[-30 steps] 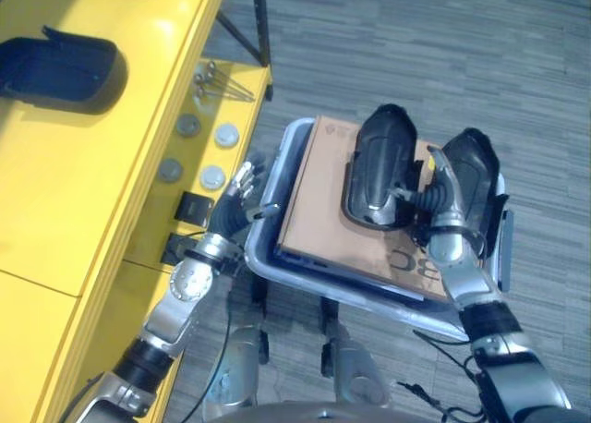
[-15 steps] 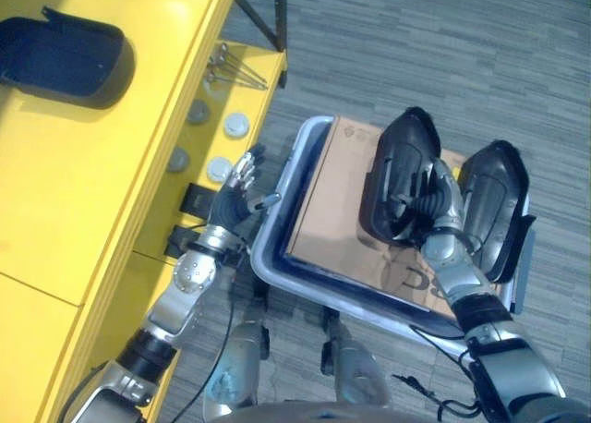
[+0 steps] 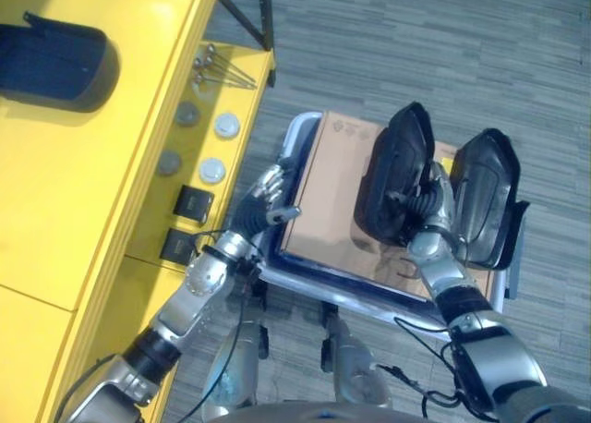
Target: Move parts from the plastic box to the shelf.
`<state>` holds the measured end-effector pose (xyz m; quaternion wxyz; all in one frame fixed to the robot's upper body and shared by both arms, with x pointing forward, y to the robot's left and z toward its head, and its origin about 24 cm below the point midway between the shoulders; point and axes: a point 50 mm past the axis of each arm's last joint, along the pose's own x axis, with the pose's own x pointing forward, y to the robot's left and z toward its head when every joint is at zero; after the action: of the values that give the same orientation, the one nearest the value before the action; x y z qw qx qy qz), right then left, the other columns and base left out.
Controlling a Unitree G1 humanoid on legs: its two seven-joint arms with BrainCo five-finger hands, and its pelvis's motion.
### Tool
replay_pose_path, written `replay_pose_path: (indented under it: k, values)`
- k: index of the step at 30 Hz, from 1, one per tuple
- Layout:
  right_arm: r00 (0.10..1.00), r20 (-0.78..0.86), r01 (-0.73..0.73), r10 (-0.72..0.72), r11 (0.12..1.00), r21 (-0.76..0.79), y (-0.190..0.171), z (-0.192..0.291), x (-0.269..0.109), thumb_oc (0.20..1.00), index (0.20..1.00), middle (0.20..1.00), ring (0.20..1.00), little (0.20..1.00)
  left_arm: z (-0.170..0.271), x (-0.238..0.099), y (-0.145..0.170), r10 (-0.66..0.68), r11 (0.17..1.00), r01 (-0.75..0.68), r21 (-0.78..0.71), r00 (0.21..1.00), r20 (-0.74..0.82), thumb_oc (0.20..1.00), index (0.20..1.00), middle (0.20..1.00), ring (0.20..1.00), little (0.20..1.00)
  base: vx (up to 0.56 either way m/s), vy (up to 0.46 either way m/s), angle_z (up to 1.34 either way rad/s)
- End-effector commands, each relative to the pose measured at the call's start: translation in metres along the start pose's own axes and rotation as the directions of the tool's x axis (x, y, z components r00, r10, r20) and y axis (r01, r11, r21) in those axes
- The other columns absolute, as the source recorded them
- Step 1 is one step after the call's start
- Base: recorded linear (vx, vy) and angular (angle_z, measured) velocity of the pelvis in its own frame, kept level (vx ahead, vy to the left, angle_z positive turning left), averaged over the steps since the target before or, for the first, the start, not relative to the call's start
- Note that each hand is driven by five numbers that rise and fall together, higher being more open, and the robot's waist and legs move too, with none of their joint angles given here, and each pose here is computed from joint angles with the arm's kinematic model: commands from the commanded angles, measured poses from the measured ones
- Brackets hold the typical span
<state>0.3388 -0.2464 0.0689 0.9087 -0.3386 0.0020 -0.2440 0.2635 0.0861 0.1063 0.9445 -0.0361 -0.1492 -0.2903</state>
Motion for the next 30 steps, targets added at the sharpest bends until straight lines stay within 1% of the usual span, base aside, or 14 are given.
replay_pose_path:
  k: [1,2,4,11,16,18,19,20,23,24,26,27,30]
  values:
    - [0.975,-0.081,-0.203,0.207,0.977,0.059,0.031,-0.008,-0.011,0.2,0.2,0.2,0.2,0.2,0.016,0.006,-0.007,-0.065,0.996,0.07,-0.051,0.994,0.093,1.0,1.0,1.0,1.0,1.0,0.0,-0.018,-0.05]
    - [0.968,-0.078,-0.234,0.239,0.97,0.068,0.035,-0.006,-0.009,0.2,0.2,0.2,0.2,0.2,0.016,0.006,-0.007,-0.08,0.995,0.084,-0.048,0.993,0.088,1.0,1.0,1.0,1.0,1.0,0.0,-0.016,-0.03]
    - [0.967,-0.07,-0.24,0.245,0.968,0.071,0.035,-0.003,-0.008,0.2,0.2,0.2,0.2,0.2,0.016,0.006,-0.007,-0.08,0.996,0.084,-0.041,0.993,0.084,1.0,1.0,1.0,1.0,1.0,0.0,0.0,0.0]
    - [0.953,-0.023,-0.299,0.301,0.951,0.082,0.043,0.004,-0.014,0.2,0.2,0.2,0.2,0.2,0.016,0.006,-0.003,-0.055,0.998,0.057,-0.022,0.995,0.085,1.0,1.0,1.0,1.0,1.0,0.01,-0.002,-0.06]
    - [0.94,0.047,-0.34,0.337,0.937,0.078,0.041,0.009,-0.021,0.2,0.2,0.2,0.2,0.2,0.015,0.003,0.005,-0.028,1.0,0.027,0.01,0.997,0.078,1.0,1.0,1.0,1.0,1.0,0.0,-0.001,-0.01]
    - [0.937,0.118,-0.336,0.328,0.94,0.06,0.031,0.016,-0.022,0.2,0.2,0.2,0.2,0.2,0.015,0.0,0.013,-0.003,0.997,-0.002,0.077,0.998,0.068,1.0,1.0,1.0,1.0,1.0,0.0,0.0,0.0]
    - [0.937,0.153,-0.325,0.315,0.944,0.047,0.024,0.018,-0.022,0.2,0.2,0.2,0.2,0.2,0.017,0.0,0.018,0.006,0.991,-0.015,0.135,0.998,0.066,1.0,1.0,1.0,1.0,1.0,0.04,-0.025,0.02]
    - [0.936,0.224,-0.279,0.271,0.96,0.007,0.005,0.024,-0.021,0.2,0.2,0.2,0.2,0.2,0.019,-0.004,0.032,0.05,0.964,-0.063,0.258,0.997,0.056,1.0,1.0,1.0,1.0,1.0,0.04,-0.02,0.01]
    - [0.936,0.223,-0.28,0.271,0.96,0.006,0.005,0.023,-0.022,0.2,0.2,0.2,0.2,0.2,0.019,-0.004,0.031,0.05,0.964,-0.063,0.258,0.997,0.054,1.0,1.0,1.0,1.0,1.0,0.02,-0.005,0.01]
    - [0.927,0.302,-0.221,0.222,0.975,-0.038,-0.013,0.032,-0.022,0.2,0.2,0.2,0.2,0.2,0.022,-0.006,0.044,0.1,0.929,-0.115,0.352,0.993,0.06,1.0,1.0,1.0,1.0,1.0,0.05,0.001,-0.05]
    - [0.907,0.383,-0.155,0.176,0.984,-0.085,-0.033,0.043,-0.022,0.2,0.2,0.2,0.2,0.2,0.029,-0.007,0.056,0.141,0.887,-0.16,0.434,0.987,0.076,1.0,1.0,1.0,1.0,1.0,0.06,0.005,0.03]
    - [0.885,0.443,-0.093,0.139,0.988,-0.124,-0.048,0.052,-0.022,0.2,0.2,0.2,0.2,0.2,0.035,-0.007,0.063,0.164,0.856,-0.191,0.48,0.982,0.098,1.0,1.0,1.0,1.0,1.0,0.07,0.011,0.04]
    - [0.858,0.5,-0.036,0.12,0.984,-0.175,-0.064,0.06,-0.024,0.2,0.2,0.2,0.2,0.2,0.042,-0.004,0.07,0.192,0.829,-0.228,0.511,0.974,0.123,1.0,1.0,1.0,1.0,1.0,0.07,0.009,-0.05]
